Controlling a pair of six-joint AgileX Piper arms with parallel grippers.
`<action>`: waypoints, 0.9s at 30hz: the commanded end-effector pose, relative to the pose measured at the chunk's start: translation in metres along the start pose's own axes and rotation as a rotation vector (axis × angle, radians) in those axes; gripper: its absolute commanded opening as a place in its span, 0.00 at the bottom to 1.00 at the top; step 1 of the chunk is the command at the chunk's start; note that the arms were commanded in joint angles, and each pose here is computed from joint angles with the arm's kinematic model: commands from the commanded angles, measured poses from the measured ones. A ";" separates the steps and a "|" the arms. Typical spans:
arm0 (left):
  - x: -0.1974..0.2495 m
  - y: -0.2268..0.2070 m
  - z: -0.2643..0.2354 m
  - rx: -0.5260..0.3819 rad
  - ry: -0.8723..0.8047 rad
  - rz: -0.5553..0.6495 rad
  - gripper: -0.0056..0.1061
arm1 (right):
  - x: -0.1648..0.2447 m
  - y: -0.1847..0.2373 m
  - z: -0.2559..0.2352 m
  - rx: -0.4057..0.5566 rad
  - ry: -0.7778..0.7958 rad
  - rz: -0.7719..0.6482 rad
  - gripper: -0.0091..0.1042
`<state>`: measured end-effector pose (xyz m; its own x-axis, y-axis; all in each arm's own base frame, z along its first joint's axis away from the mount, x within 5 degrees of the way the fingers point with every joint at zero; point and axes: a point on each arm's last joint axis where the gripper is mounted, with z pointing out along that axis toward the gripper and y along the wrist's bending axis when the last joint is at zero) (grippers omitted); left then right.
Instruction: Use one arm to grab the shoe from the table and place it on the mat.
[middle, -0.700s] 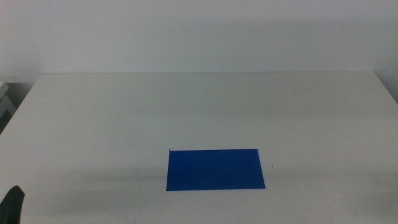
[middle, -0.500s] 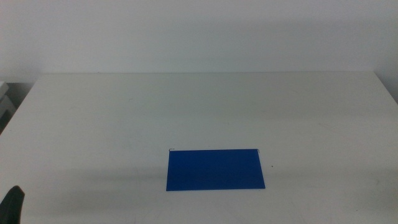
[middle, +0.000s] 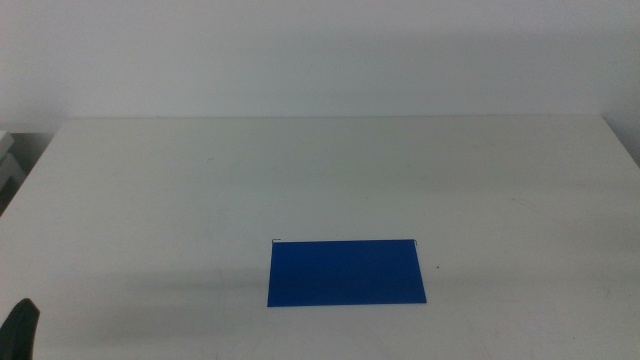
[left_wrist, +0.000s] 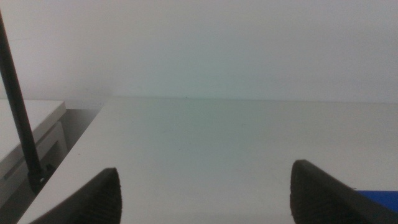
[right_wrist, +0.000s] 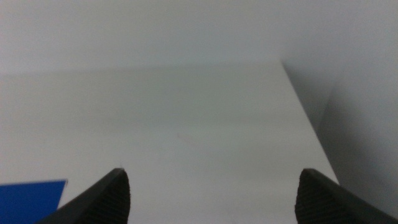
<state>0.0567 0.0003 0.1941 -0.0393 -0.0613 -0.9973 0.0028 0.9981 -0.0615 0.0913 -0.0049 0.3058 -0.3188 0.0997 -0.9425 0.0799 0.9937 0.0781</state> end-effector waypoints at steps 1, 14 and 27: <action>-0.005 -0.002 -0.001 0.021 -0.083 -0.006 0.88 | -0.031 0.002 0.006 0.007 0.000 -0.010 0.89; -0.005 -0.002 -0.001 0.021 -0.083 -0.006 0.88 | -0.112 0.007 0.092 0.053 0.374 0.067 0.89; -0.005 -0.002 -0.001 0.021 -0.083 -0.006 0.88 | -0.105 0.006 0.142 0.090 0.561 0.143 0.89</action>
<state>0.0567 0.0003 0.1941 -0.0393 -0.0613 -0.9973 0.0028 0.9981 -0.0615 0.2610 -0.0144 0.3395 -0.8061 0.2615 -0.5308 0.2288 0.9650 0.1280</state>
